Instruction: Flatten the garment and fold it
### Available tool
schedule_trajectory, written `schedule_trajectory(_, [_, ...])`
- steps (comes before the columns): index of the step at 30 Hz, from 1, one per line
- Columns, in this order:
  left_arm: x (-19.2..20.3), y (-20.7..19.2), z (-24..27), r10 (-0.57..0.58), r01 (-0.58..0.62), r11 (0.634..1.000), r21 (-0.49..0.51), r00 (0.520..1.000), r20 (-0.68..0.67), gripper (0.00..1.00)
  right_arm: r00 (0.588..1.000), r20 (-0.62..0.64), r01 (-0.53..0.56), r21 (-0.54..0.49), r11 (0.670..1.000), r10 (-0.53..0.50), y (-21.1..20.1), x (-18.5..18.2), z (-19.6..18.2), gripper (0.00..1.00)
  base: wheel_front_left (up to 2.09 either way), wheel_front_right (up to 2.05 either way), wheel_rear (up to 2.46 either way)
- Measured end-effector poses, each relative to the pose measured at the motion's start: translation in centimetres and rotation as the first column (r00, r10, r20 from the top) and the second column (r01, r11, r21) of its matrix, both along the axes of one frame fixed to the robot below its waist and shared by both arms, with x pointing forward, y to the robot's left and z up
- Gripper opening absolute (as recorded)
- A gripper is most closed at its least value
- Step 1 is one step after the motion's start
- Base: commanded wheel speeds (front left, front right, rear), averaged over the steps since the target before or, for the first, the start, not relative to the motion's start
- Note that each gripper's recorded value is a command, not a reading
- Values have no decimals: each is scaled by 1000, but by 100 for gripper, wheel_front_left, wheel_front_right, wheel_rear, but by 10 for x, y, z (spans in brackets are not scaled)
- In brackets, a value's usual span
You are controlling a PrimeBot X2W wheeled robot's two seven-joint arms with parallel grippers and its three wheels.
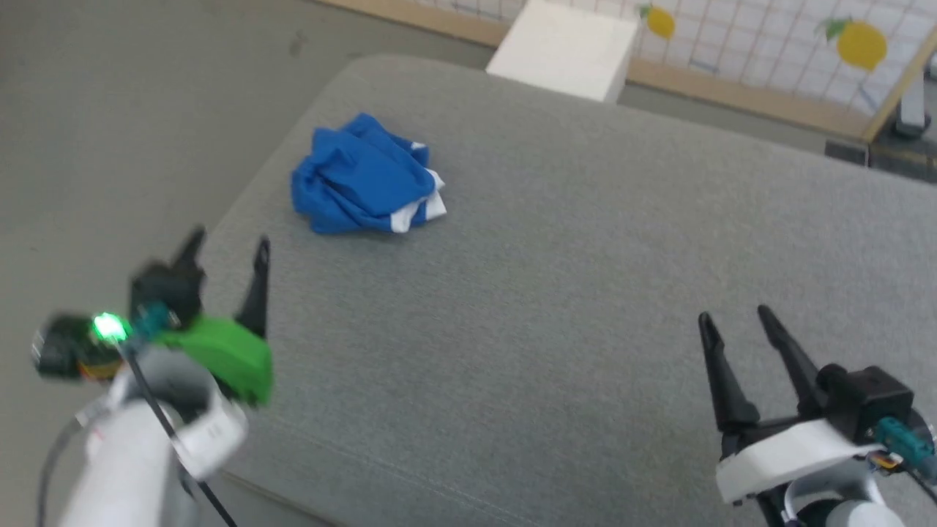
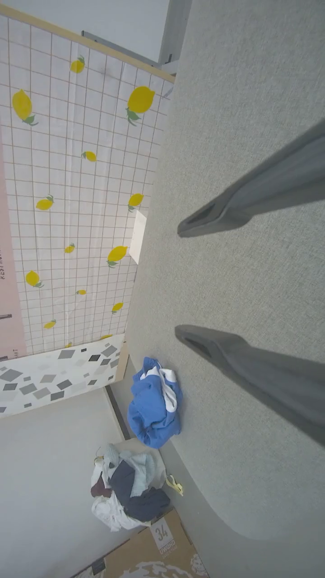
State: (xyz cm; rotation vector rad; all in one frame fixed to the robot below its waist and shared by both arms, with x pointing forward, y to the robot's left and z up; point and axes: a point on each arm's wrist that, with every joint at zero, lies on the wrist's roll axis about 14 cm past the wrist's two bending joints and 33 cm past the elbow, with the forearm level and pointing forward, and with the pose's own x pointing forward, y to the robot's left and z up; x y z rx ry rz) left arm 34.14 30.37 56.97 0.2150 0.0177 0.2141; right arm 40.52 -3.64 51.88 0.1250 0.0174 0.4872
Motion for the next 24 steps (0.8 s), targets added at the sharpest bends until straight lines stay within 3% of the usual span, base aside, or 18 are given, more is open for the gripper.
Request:
schedule_trajectory(7, [71,17,22,-78,83,996,44,993,-93,100,997,-8,74,-16,997,-74,-24,21,-6,100,0,0,0])
schedule_trajectory(12, [115,33,-3,-88,86,996,-18,957,-278,100,990,-35,139,-31,990,-140,-48,32,-20,100,0,0,0])
schedule_trajectory(19, [160,42,-56,-136,73,988,-137,831,-540,100,969,-100,218,-75,973,-225,-78,38,-50,100,0,0,0])
schedule_trajectory(24, [175,53,-103,-154,-54,959,-277,723,-673,100,954,-141,252,-99,963,-264,-93,38,-71,100,0,0,0])
